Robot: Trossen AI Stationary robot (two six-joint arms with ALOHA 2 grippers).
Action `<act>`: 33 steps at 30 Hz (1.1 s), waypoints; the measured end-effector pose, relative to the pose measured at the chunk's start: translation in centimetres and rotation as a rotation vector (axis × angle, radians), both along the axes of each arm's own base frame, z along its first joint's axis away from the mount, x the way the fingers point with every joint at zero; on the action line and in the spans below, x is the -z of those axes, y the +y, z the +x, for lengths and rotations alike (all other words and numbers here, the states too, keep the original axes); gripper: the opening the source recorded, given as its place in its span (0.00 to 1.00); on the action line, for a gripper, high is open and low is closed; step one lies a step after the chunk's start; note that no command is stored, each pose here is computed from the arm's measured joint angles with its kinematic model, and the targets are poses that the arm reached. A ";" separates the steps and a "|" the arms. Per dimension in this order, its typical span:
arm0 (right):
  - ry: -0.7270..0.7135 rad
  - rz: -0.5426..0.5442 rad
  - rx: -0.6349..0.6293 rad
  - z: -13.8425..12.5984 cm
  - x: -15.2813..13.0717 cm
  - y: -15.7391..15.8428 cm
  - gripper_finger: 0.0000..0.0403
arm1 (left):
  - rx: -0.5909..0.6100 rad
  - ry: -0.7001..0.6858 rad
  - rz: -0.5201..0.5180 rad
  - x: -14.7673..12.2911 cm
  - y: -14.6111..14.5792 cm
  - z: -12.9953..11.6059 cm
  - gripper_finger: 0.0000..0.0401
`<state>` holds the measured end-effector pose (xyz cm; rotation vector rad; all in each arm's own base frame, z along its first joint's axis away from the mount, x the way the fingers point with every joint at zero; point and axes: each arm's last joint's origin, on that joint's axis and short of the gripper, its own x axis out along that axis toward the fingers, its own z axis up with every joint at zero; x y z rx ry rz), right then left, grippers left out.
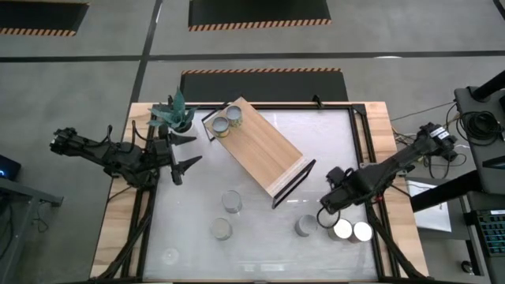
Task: Pick and place cans onto a shelf
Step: Put the canned orange on the shelf
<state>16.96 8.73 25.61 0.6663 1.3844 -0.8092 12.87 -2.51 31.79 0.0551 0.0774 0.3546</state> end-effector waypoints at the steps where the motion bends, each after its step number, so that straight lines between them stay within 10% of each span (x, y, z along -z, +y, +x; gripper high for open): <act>1: 0.001 -0.035 0.002 -0.2 -1.0 -0.3 0.71 | 0.000 -0.003 -0.001 0.0 0.0 0.0 0.71; 19: -0.266 -0.391 -0.031 2.1 -11.2 -6.9 0.71 | -0.001 -0.006 -0.002 -0.1 0.0 0.0 0.71; 33: -0.585 -0.358 -0.328 11.8 -13.2 -12.9 0.71 | 0.000 -0.007 0.000 -0.1 0.0 0.0 0.71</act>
